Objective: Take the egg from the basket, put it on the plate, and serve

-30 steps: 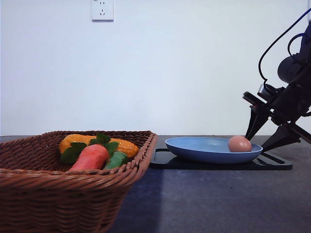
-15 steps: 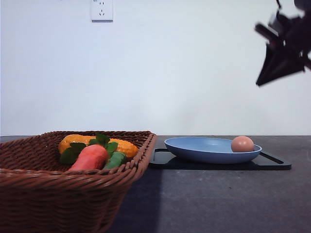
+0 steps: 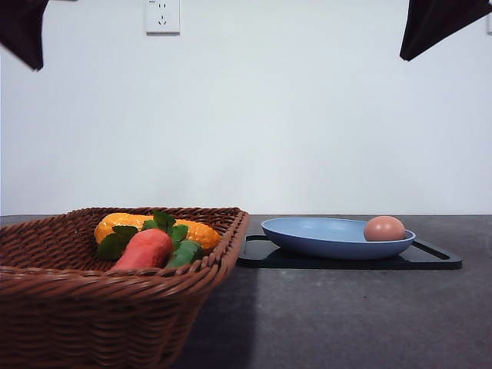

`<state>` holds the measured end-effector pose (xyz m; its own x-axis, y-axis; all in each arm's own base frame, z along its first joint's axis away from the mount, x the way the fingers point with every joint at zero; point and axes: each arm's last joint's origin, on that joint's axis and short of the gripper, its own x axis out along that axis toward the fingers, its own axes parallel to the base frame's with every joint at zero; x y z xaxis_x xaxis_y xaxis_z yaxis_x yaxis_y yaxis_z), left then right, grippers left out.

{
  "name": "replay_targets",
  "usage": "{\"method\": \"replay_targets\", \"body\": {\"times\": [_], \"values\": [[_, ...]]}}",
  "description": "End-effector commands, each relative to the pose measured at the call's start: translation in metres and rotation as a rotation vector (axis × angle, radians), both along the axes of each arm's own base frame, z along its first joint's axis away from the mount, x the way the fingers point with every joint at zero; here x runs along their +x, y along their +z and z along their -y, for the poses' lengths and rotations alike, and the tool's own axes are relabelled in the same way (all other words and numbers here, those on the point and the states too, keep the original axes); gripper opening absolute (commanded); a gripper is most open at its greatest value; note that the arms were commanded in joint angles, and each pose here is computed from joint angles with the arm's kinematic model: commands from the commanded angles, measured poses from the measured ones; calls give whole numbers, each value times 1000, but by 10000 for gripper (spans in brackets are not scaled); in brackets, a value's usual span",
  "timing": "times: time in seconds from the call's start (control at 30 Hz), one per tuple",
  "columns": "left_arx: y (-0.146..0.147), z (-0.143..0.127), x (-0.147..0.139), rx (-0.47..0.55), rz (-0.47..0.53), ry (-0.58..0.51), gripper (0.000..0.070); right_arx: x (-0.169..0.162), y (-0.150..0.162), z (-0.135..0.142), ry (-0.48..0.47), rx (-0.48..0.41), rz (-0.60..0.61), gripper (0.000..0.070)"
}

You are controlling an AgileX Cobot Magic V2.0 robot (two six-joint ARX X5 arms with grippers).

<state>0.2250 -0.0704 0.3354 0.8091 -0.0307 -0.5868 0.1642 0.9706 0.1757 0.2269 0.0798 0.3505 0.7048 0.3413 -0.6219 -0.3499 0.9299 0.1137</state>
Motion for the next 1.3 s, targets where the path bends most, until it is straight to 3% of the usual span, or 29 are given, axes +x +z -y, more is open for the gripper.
{"method": "replay_targets", "body": {"times": [0.0,0.27,0.47,1.07,1.27], "values": [[-4,-2,-7,-54,57,8,0,-10,-2,-3,6,-15,65,0],[-44,-10,-52,-266,218,-32,0,-63,-46,-5,-7,18,324,0],[-66,-13,-74,-318,235,-41,0,-79,-86,1,-37,64,383,0],[-67,-13,-75,-322,224,-35,0,-79,-91,1,-58,67,377,0],[-52,-25,-103,-258,342,-92,0,-79,-91,1,-58,67,377,0]]}}
